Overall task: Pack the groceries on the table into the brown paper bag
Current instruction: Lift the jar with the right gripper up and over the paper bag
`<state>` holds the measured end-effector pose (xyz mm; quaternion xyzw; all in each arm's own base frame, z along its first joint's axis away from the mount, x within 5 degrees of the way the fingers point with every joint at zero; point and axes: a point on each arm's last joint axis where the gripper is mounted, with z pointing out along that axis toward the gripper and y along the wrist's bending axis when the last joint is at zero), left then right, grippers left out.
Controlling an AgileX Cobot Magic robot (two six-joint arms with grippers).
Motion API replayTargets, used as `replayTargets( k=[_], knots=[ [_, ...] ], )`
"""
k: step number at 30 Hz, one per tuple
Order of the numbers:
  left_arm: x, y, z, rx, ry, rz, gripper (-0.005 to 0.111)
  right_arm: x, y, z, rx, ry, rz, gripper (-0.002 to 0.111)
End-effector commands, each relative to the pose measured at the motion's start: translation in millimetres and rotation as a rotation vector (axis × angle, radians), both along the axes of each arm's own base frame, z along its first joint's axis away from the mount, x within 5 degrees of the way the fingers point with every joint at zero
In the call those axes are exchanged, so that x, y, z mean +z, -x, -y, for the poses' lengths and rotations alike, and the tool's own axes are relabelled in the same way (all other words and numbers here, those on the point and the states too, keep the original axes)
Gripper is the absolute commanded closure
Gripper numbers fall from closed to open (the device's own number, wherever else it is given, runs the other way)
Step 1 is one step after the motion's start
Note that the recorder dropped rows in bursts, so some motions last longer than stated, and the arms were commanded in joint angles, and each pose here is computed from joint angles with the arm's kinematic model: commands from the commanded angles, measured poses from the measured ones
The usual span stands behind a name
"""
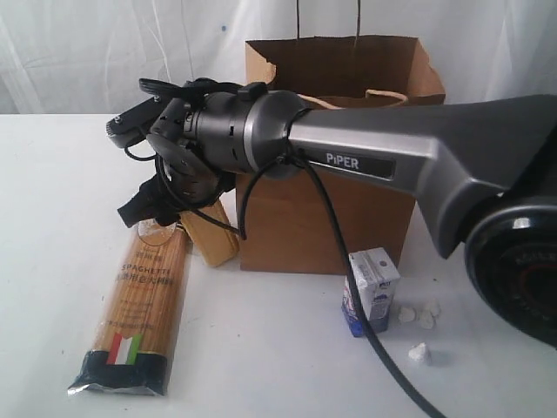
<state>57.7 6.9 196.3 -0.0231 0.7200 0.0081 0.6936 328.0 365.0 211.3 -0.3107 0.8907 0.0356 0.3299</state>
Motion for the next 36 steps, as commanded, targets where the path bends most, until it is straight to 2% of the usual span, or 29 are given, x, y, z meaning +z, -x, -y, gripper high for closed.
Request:
replayTargets(
  k=[1, 3, 5, 10, 15, 19, 24, 27, 31, 36],
  knots=[
    [-1, 0, 1, -0.010, -0.010, 0.003, 0.106, 1, 0, 2, -0.008, -0.003, -0.008, 0.071],
    [-1, 0, 1, -0.010, -0.010, 0.003, 0.106, 7, 1, 2, -0.003, -0.016, 0.002, 0.092],
    [-1, 0, 1, -0.010, -0.010, 0.003, 0.106, 15, 2, 3, -0.001, -0.034, 0.016, 0.108],
    [-1, 0, 1, -0.010, -0.010, 0.003, 0.106, 49, 8, 9, -0.001, -0.084, 0.057, 0.108],
    [-1, 0, 1, -0.010, -0.010, 0.003, 0.106, 97, 21, 25, -0.014, -0.140, 0.090, 0.108],
    [-1, 0, 1, -0.010, -0.010, 0.003, 0.106, 131, 38, 36, 0.065, -0.176, 0.079, 0.108],
    [-1, 0, 1, -0.010, -0.010, 0.003, 0.106, 166, 82, 47, 0.347, -0.229, -0.083, 0.108],
    [-1, 0, 1, -0.010, -0.010, 0.003, 0.106, 191, 102, 56, 0.414, -0.313, -0.117, 0.108],
    [-1, 0, 1, -0.010, -0.010, 0.003, 0.106, 224, 121, 74, 0.440, -0.400, -0.075, 0.108],
    [-1, 0, 1, -0.010, -0.010, 0.003, 0.106, 267, 148, 112, 0.466, -0.425, 0.058, 0.108]
  ],
)
